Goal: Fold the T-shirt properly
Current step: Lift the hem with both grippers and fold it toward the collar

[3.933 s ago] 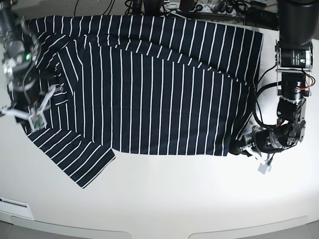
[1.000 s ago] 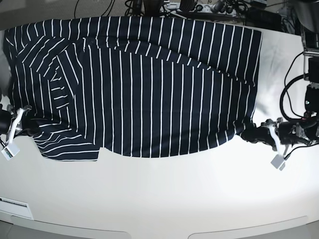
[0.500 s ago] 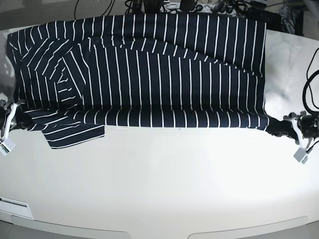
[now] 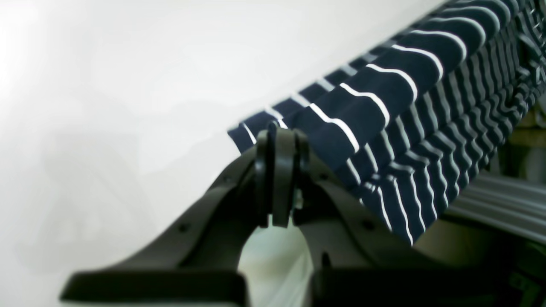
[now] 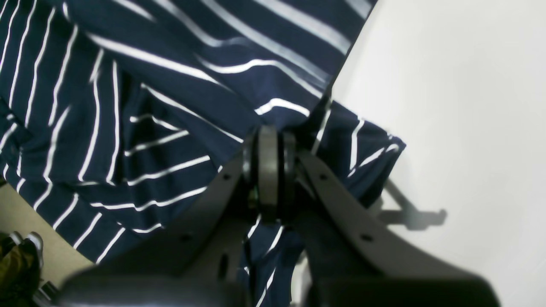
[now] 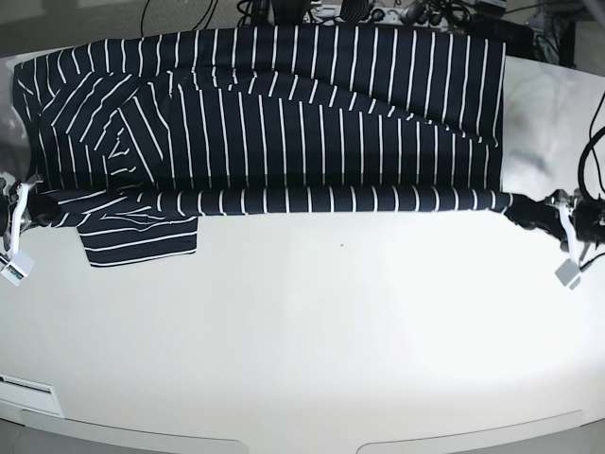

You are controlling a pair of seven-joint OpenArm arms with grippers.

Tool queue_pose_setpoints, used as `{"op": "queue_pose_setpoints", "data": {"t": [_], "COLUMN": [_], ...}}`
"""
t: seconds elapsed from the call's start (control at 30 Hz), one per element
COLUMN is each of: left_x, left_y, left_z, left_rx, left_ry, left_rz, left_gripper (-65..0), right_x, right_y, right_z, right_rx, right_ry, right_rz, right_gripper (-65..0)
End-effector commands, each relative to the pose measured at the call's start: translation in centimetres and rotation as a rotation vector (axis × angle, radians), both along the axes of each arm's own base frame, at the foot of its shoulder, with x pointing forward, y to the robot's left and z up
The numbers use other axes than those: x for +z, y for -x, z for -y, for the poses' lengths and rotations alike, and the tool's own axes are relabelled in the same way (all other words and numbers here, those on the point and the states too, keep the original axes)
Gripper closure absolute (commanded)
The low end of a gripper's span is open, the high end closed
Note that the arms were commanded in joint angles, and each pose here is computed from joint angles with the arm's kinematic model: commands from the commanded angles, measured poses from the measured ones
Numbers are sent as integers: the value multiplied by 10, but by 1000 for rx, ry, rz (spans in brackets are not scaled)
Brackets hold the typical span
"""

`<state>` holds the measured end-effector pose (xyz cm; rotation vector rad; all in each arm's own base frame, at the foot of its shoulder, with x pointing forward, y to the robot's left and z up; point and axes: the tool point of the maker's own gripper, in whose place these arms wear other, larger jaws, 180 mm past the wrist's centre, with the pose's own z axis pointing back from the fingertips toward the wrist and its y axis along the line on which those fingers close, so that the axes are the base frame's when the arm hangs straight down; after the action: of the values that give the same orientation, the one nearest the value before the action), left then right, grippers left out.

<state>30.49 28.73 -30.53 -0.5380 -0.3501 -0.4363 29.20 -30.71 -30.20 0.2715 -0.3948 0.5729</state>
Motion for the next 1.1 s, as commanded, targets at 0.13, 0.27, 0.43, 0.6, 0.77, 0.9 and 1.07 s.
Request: {"op": "queue_pose_setpoints", "data": {"t": [0.13,0.27,0.43,0.6,0.77,0.9,1.07], "left_x": [4,-6,-17,-20,-18,-17,-16], "left_y": [11,26,48,60,57,55,51], "left_z": [-4,1,10,7,6,7,9], "left_rx": [-41,-71,-125,-142,-131,-126,-116], "left_ry": [-34,-40,-50,-69,-64,-57,-45], "left_rz": [-10,-47,-86,-113,-97,-87,-70], "left_gripper": [0,0,0,0,0,-263,-330], "right_x": [12,11,-4,-20,-20,-18,-3], "right_y": [-9,-10,5,20,13,11,4], "right_z": [27,27,27,28,39,35,18], "right_rx": [-10,-10,-7,-4,-3,-5,8], "right_ry": [127,132,133,137,205,181,101], "right_rz": [42,50,-1,-44,5,11,29], "right_gripper": [0,0,0,0,0,-63,-339]}}
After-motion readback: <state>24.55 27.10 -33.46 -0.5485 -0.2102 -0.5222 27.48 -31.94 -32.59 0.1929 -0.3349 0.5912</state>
